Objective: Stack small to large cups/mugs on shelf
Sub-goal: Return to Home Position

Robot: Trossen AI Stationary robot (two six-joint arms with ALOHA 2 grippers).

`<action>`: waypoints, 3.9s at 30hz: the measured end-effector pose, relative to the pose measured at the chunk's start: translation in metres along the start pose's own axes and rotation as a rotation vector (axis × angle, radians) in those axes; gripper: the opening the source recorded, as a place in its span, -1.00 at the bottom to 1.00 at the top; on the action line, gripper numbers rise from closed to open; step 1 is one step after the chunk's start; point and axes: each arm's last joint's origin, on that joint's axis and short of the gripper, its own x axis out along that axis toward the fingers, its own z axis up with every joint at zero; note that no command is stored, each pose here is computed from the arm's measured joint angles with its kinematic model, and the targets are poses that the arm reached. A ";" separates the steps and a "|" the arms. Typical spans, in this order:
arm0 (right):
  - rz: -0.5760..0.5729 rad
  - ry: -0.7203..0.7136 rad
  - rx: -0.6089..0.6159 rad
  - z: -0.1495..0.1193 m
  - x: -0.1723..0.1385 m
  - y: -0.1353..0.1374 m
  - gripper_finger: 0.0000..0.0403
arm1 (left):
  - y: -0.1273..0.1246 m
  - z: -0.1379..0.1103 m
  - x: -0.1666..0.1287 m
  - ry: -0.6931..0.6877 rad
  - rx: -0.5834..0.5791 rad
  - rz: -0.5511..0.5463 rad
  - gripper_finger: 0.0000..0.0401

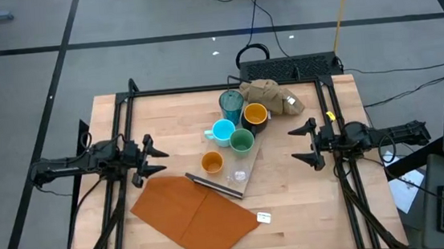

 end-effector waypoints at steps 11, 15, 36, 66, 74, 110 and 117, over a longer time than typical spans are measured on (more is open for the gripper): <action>-0.038 0.008 -0.003 -0.001 0.001 -0.004 0.99 | 0.000 0.000 0.000 0.000 0.000 0.000 0.03; -0.046 0.011 -0.004 -0.001 0.001 -0.004 0.99 | 0.000 0.000 0.000 0.000 0.000 0.000 0.03; -0.045 -0.005 -0.002 0.000 0.001 -0.004 0.99 | 0.000 0.001 0.000 -0.011 0.002 -0.002 0.03; -0.045 -0.005 -0.002 0.000 0.001 -0.004 0.99 | 0.000 0.001 0.000 -0.011 0.002 -0.002 0.03; -0.045 -0.005 -0.002 0.000 0.001 -0.004 0.99 | 0.000 0.001 0.000 -0.011 0.002 -0.002 0.03; -0.045 -0.005 -0.002 0.000 0.001 -0.004 0.99 | 0.000 0.001 0.000 -0.011 0.002 -0.002 0.03; -0.045 -0.005 -0.002 0.000 0.001 -0.004 0.99 | 0.000 0.001 0.000 -0.011 0.002 -0.002 0.03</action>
